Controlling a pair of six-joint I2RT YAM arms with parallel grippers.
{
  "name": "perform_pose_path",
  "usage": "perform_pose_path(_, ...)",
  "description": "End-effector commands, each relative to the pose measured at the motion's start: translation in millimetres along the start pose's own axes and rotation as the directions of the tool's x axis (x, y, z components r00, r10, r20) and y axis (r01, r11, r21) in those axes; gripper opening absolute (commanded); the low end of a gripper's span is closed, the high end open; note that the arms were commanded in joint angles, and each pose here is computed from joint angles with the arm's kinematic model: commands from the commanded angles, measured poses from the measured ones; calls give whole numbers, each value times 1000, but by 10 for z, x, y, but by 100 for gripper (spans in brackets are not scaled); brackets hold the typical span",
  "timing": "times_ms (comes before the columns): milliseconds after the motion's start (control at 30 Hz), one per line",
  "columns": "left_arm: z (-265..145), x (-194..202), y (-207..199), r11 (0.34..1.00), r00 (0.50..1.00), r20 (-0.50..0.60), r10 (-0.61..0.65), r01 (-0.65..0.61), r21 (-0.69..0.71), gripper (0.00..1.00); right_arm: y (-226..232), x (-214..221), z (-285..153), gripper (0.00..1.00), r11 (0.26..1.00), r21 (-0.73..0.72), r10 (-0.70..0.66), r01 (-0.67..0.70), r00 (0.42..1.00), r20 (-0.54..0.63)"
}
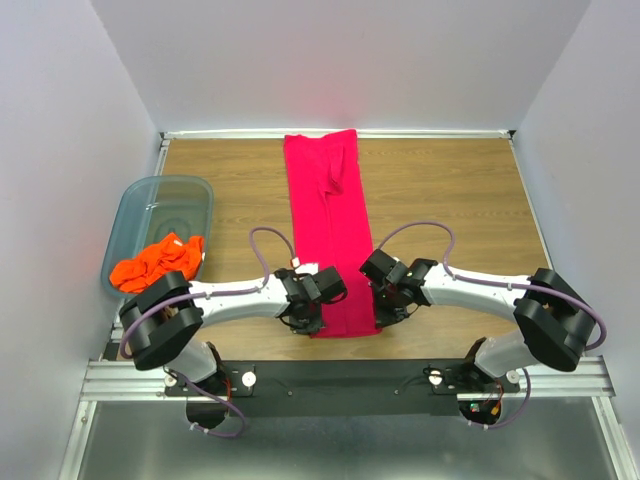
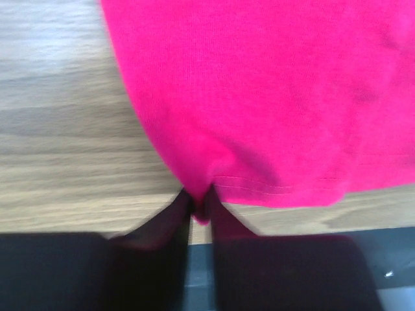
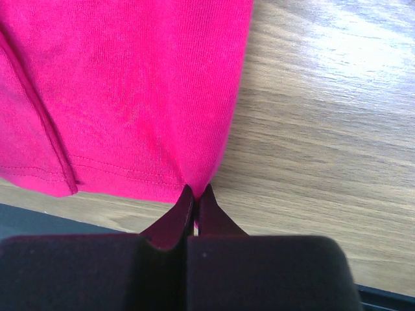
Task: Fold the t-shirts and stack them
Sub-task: Fold the tshirt
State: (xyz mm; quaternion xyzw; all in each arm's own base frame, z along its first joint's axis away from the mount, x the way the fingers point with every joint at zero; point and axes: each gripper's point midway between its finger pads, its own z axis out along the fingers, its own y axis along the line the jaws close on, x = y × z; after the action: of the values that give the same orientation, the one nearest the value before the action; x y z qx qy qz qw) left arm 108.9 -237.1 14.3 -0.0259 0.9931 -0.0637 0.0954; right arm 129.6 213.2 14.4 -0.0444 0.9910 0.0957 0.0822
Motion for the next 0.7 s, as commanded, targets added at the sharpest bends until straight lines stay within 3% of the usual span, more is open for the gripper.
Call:
perform_pose_path(0,195,139,340,993,999,-21,23,-26,-112,0,-168,148,9,1,998,53,-29,31,999,-40)
perform_pose_path(167,51,317,342,993,994,-80,75,-81,-82,0,-256,388,-97,1,998,53,-38,46,989,-140)
perform_pose_path(333,-104,305,225,989,983,-112,148,-147,19,0,-196,245,-284,1,995,49,-84,90,991,-104)
perform_pose_path(400,-232,16,144,989,988,-54,143,-141,48,0,-208,156,-355,1,988,83,-120,130,987,-110)
perform_pose_path(500,-326,-489,164,994,996,42,83,-85,68,0,-165,-216,-418,1,975,154,-157,160,987,-30)
perform_pose_path(667,-433,-1367,285,996,977,202,70,-80,42,0,-62,-972,-529,1,976,182,-139,121,986,94)
